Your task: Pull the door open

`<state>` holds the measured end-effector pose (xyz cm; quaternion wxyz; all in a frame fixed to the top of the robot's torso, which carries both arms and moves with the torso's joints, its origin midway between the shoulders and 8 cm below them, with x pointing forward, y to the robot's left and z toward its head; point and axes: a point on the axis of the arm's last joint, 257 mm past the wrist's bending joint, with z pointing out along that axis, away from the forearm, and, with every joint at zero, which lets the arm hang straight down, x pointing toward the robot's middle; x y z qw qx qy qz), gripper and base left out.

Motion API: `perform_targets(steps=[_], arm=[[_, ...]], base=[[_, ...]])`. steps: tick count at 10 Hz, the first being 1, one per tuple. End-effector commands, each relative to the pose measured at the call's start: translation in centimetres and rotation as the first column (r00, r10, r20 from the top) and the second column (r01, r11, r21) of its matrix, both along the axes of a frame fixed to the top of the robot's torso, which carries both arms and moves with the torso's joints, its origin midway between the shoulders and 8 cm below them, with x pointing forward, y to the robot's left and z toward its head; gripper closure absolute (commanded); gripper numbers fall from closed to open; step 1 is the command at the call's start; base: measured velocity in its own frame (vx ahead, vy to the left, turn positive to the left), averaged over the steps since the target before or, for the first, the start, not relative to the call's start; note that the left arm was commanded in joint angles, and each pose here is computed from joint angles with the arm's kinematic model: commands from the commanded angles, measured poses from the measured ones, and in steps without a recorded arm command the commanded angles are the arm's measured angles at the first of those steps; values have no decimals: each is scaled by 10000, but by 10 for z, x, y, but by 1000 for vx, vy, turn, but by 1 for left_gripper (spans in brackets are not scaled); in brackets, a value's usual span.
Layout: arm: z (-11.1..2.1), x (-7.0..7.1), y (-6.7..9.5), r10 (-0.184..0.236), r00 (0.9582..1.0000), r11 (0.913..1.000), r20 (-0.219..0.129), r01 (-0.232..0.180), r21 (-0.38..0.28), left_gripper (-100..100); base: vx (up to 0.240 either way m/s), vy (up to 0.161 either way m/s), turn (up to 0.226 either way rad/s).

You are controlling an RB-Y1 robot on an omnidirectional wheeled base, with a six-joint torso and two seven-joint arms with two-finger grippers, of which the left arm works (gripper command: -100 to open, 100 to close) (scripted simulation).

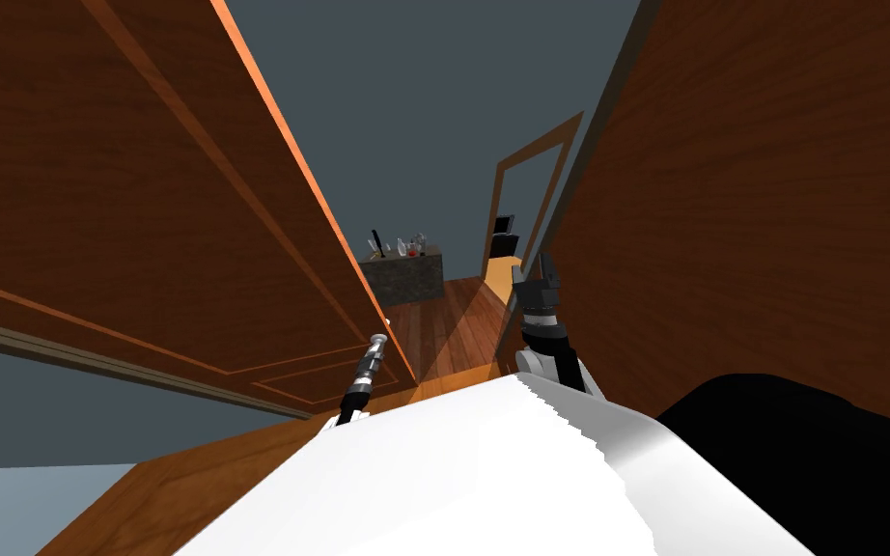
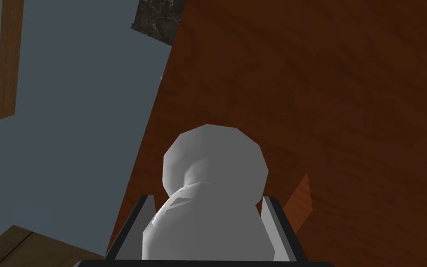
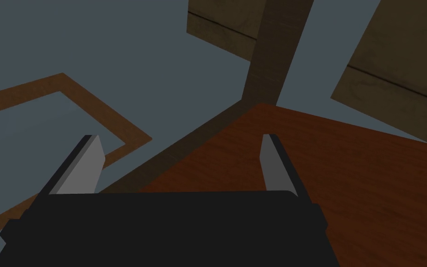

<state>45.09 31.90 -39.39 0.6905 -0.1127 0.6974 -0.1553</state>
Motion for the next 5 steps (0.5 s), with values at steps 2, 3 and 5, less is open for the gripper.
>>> perform_targets(steps=[2, 3, 5], arm=[[3, 1, 4, 131, 9999, 9964, 28, -129, -835, 100], [3, 1, 4, 131, 9999, 9953, 20, -128, -957, 100], [3, 1, 6, 189, 9998, 9901, 3, -186, -1395, 100]], base=[[-20, 14, -88], [-19, 14, -38], [-16, 8, -49]])
